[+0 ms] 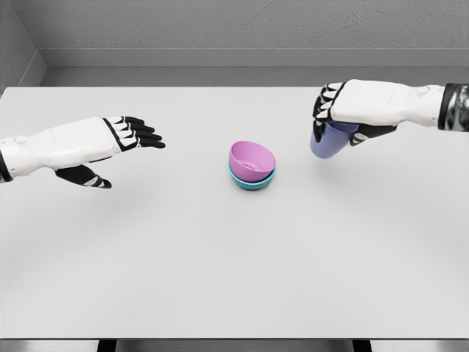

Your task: Stacking bowl and cup with both arms

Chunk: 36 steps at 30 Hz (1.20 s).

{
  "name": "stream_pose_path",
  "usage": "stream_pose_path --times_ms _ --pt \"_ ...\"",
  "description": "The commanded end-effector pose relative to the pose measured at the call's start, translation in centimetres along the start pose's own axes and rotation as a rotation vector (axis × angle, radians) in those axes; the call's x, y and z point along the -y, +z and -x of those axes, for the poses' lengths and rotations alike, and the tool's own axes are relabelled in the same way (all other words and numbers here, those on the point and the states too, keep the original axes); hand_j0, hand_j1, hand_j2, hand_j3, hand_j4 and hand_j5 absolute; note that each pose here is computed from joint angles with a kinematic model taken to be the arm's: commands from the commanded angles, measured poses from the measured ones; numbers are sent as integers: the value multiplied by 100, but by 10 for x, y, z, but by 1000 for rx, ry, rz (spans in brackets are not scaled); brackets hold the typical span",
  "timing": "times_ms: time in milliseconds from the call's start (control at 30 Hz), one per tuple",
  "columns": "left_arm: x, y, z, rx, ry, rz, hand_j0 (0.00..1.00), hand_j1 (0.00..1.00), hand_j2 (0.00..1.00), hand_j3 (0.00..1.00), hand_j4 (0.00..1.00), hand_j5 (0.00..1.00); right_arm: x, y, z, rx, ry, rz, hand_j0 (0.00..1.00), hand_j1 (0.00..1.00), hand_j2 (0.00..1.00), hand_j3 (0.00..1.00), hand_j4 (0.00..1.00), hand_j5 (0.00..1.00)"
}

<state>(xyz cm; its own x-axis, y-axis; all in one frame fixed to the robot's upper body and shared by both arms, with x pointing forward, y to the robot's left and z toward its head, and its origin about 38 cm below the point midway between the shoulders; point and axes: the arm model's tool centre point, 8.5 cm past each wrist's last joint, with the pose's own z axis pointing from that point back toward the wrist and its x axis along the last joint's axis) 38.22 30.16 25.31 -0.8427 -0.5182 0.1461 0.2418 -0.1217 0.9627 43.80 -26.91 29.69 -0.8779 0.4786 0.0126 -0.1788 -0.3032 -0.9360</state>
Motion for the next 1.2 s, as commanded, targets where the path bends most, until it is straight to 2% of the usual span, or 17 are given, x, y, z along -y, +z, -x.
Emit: stream_pose_path --times_ms 0,233,467,600,833,1167 --pt "-1 0 0 1 6 -6 100 100 100 100 100 100 2 -8 -3 18 -6 16 46 46 46 46 46 46" --pt "0 0 1 -3 6 -5 100 100 100 100 100 100 6 -24 -11 58 -8 40 46 46 46 46 46 46" --pt "0 -1 2 -4 7 -5 100 100 100 100 100 100 18 -33 -15 80 8 66 46 46 46 46 46 46" --pt "1 -1 2 -4 8 -5 100 100 100 100 100 100 24 -50 -25 122 10 89 46 46 46 46 46 46" --pt "1 -1 2 -4 9 -5 100 100 100 100 100 100 30 -63 -33 155 16 109 46 46 46 46 46 46" --pt "1 -1 2 -5 8 -4 100 100 100 100 100 100 28 -74 -39 182 9 108 46 46 46 46 46 46"
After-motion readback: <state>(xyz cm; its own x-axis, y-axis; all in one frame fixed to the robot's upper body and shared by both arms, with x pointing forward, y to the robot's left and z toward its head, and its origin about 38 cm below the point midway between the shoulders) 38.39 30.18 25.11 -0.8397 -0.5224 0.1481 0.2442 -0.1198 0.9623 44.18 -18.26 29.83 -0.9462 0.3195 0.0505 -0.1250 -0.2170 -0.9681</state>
